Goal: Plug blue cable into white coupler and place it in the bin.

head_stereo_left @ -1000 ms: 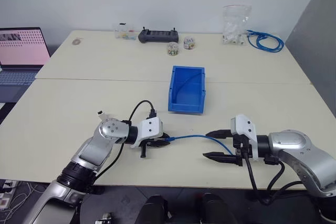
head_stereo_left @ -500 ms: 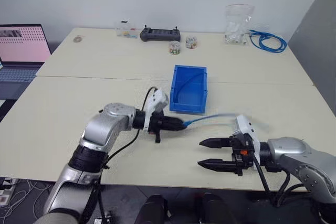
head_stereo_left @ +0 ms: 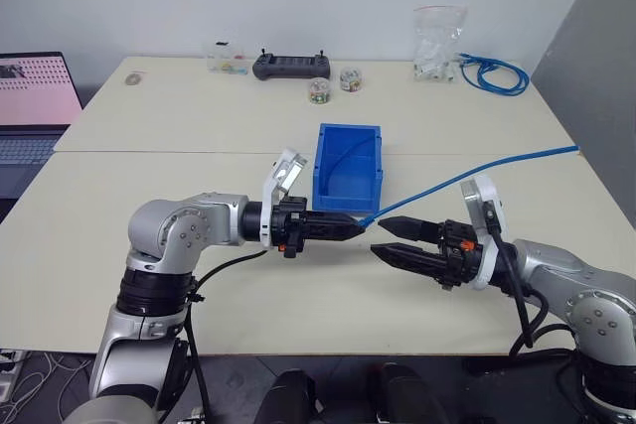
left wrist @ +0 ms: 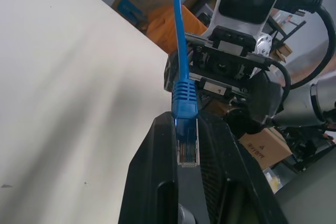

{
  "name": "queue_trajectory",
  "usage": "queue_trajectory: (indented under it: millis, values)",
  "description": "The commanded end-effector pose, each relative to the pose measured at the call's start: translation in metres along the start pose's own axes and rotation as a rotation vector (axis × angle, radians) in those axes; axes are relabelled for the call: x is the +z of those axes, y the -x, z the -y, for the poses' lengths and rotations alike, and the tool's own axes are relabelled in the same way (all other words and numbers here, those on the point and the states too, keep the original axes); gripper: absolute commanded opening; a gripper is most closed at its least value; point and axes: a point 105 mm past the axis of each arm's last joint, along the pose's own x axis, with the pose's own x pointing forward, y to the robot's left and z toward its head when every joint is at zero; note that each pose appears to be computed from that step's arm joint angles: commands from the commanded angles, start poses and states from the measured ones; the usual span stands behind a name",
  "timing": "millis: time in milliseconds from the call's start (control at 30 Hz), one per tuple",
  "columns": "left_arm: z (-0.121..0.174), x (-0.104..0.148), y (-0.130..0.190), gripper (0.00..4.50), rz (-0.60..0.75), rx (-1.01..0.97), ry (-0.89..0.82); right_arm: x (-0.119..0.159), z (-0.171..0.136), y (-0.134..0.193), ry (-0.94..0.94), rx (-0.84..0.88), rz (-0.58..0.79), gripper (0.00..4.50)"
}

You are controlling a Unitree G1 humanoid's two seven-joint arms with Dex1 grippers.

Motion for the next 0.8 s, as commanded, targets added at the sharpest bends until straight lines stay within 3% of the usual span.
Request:
queue_trajectory:
  millis: [33, 267, 600, 733, 800]
  values:
    - [0.014, 0.007, -0.001, 0.27, 0.018, -0.042, -0.026, 0.012, -0.006, -0.006, -0.004, 0.038, 0.043, 3.25]
    - [0.021, 0.010, -0.001, 0.27, 0.036, -0.066, -0.010, 0.016, -0.004, -0.013, -0.021, 0.063, 0.055, 3.25]
    - [0.028, 0.009, -0.003, 0.27, 0.035, -0.087, -0.015, 0.018, -0.010, -0.012, -0.039, 0.109, 0.045, 1.26]
    - [0.028, 0.008, -0.004, 0.27, 0.036, -0.092, -0.017, 0.017, -0.013, -0.011, -0.045, 0.122, 0.030, 0.26]
    - [0.028, 0.008, -0.004, 0.27, 0.038, -0.095, -0.021, 0.017, -0.014, -0.011, -0.046, 0.129, 0.023, 0.13]
